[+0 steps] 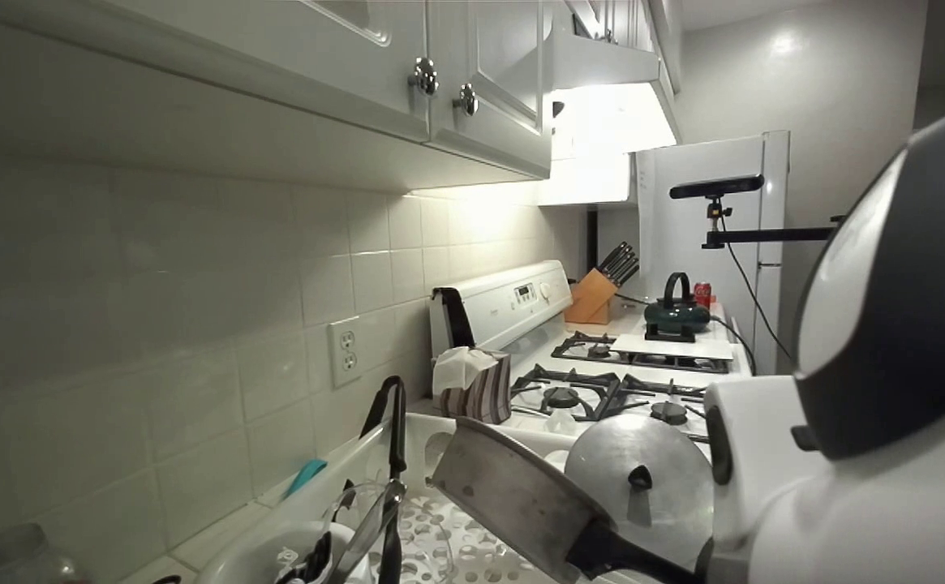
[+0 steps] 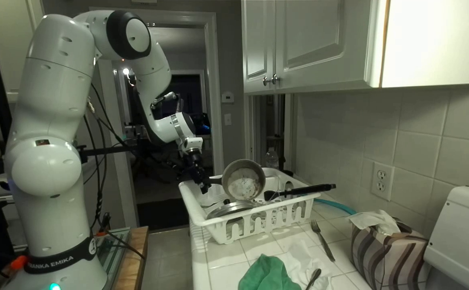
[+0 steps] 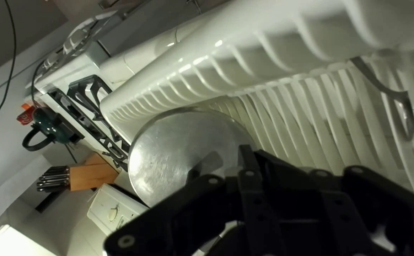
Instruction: Put the pot on the dish rack
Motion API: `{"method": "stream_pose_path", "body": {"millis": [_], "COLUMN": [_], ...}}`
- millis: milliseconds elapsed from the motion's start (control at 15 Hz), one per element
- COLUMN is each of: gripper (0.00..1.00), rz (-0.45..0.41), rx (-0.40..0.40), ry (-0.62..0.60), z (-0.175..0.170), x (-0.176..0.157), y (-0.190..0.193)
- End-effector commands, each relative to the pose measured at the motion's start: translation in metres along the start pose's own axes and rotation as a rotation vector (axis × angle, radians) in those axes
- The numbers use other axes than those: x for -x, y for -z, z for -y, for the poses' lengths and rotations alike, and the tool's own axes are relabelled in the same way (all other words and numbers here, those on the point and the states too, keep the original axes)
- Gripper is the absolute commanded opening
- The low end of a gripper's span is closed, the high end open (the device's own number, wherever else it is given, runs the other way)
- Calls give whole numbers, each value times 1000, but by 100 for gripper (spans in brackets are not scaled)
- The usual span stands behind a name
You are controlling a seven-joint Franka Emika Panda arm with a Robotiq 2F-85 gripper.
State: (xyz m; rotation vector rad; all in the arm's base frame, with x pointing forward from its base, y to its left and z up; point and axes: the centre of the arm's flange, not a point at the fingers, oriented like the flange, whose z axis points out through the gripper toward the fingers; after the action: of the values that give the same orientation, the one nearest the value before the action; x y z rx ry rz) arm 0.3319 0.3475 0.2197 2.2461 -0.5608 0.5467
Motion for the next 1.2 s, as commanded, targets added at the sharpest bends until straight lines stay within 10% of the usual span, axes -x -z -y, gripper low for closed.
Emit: {"method": "stream_pose_path", "body": {"millis": [0,1133], "gripper": [1,1], "rz": [-55,9], "rx": [-92,-320], "ry": [-52,-226], "z": [-21,-73], "x": [15,-2], "y": [-5,11]}}
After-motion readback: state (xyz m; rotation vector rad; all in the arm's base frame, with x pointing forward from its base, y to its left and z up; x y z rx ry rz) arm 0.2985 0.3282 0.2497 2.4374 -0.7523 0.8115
